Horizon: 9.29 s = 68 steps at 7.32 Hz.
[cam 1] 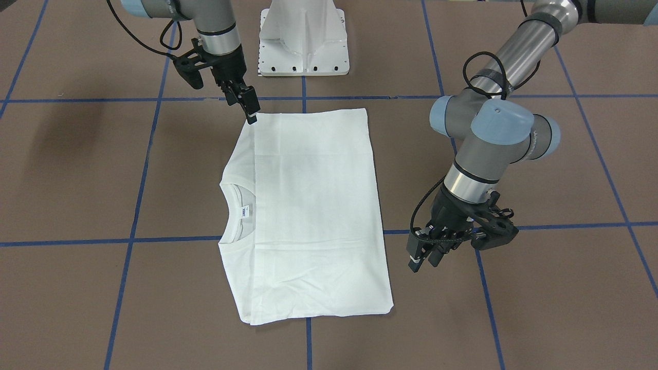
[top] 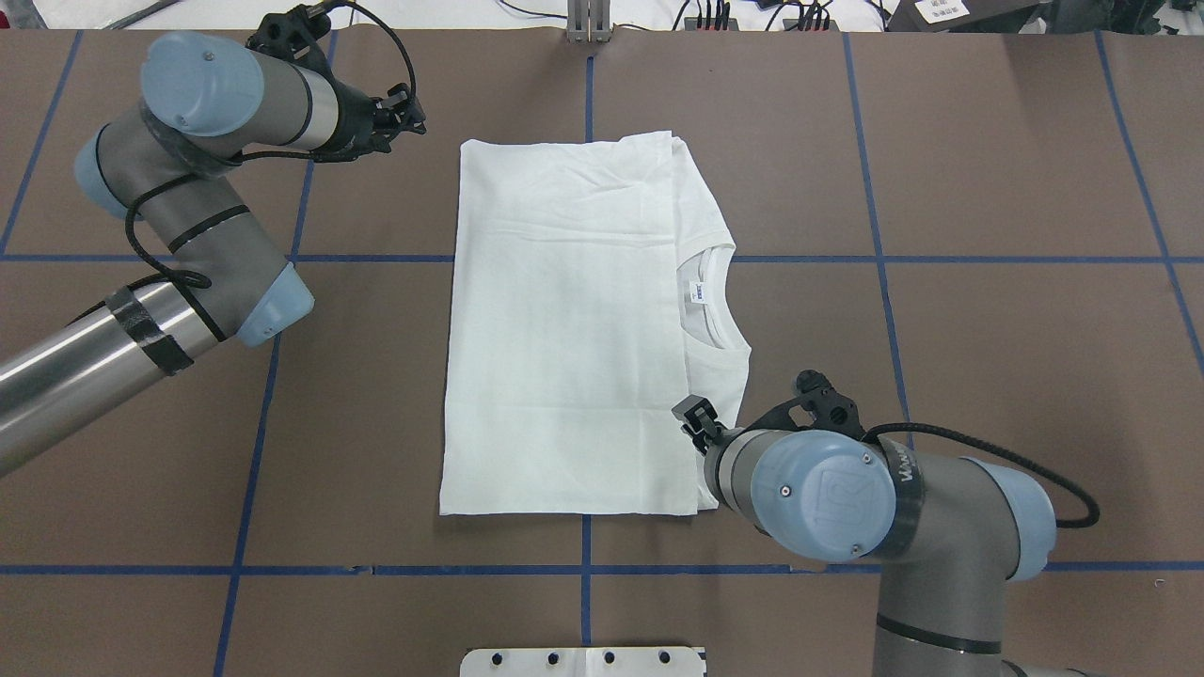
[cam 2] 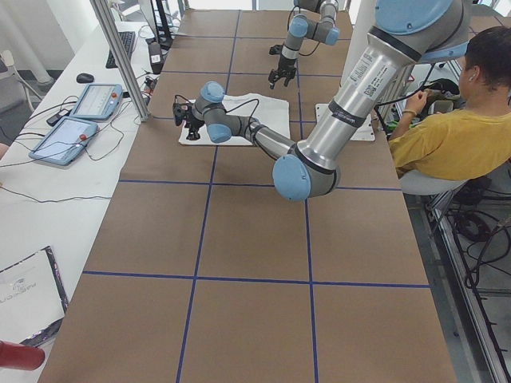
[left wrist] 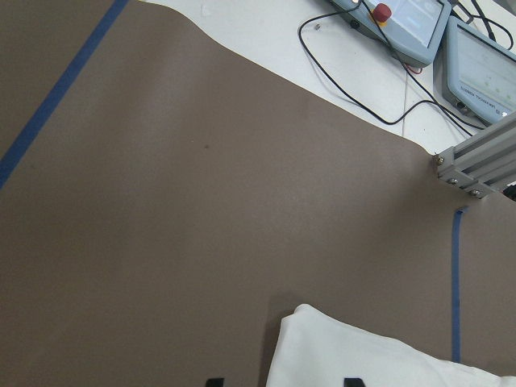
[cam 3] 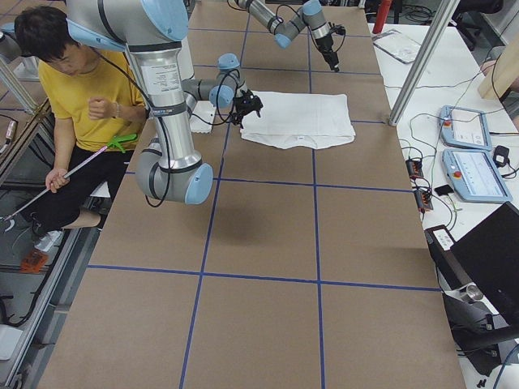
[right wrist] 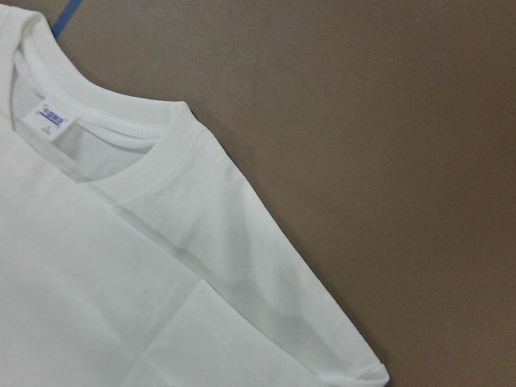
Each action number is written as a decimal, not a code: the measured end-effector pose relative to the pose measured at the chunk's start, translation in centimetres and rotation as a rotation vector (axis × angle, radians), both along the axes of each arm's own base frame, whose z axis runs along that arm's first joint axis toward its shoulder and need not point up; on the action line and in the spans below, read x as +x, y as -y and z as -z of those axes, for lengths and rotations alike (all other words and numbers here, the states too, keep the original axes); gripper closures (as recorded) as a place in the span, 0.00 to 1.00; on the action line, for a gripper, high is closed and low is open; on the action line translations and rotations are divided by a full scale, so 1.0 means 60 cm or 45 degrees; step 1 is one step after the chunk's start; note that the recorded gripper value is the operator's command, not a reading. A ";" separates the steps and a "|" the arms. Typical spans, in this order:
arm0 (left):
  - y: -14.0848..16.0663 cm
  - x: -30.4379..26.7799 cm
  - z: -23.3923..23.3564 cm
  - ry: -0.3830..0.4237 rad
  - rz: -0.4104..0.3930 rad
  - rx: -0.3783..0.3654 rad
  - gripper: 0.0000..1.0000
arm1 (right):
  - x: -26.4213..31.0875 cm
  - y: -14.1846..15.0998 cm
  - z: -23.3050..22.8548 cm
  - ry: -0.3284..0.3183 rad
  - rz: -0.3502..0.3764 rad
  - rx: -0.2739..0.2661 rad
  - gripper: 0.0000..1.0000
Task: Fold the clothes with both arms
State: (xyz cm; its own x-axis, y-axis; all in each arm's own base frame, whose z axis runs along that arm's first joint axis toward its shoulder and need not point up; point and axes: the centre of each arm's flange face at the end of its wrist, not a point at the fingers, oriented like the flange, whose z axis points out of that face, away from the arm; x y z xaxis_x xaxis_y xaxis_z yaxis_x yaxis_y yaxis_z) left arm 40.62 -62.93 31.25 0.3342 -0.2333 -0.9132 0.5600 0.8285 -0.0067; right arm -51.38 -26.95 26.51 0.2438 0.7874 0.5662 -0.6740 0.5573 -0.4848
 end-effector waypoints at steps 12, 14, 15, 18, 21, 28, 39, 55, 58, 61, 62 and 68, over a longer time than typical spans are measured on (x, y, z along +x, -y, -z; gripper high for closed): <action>-0.011 -0.011 -0.003 -0.008 0.005 0.005 0.42 | -0.087 -0.026 -0.034 -0.062 -0.051 -0.075 0.42; -0.016 -0.014 -0.001 -0.015 0.006 0.007 0.42 | -0.087 -0.027 -0.036 -0.065 -0.050 -0.075 0.43; -0.017 -0.016 -0.001 -0.016 0.007 0.007 0.42 | -0.087 -0.027 -0.037 -0.065 -0.050 -0.075 0.42; -0.018 -0.017 -0.003 -0.019 0.009 0.003 0.42 | -0.083 -0.026 -0.038 -0.066 -0.052 -0.076 0.36; -0.018 -0.017 -0.003 -0.019 0.010 0.003 0.42 | -0.084 -0.030 -0.045 -0.091 -0.048 -0.080 0.33; -0.018 -0.017 -0.003 -0.019 0.012 0.002 0.42 | -0.085 -0.035 -0.046 -0.084 -0.067 -0.113 1.00; -0.510 0.097 0.026 -0.336 -0.065 -0.373 0.42 | -0.034 -0.045 -0.030 -0.103 -0.041 -0.141 1.00; -0.694 0.206 -0.009 -0.204 -0.082 -0.536 1.00 | -0.025 -0.053 -0.013 -0.076 -0.004 -0.147 1.00; -0.700 0.165 0.034 -0.273 -0.098 -0.535 1.00 | -0.014 -0.057 -0.004 -0.069 -0.010 -0.153 1.00; -0.747 0.079 0.100 -0.339 -0.137 -0.610 1.00 | 0.028 -0.095 0.030 -0.048 0.016 -0.167 1.00; -0.757 0.055 0.125 -0.366 -0.146 -0.629 1.00 | 0.048 -0.103 0.044 -0.029 0.018 -0.171 1.00; -0.579 0.039 0.180 -0.283 -0.102 -0.350 1.00 | 0.109 0.093 0.099 0.018 -0.020 -0.114 1.00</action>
State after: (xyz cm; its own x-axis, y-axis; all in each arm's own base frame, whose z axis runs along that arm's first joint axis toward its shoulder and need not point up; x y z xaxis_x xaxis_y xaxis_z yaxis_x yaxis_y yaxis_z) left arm 42.96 -28.20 20.43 0.1617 -0.4614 -0.8723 0.4532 0.8200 -0.3497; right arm -44.83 -32.55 20.55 0.2232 0.8387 0.4967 -0.6750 0.5006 -0.5420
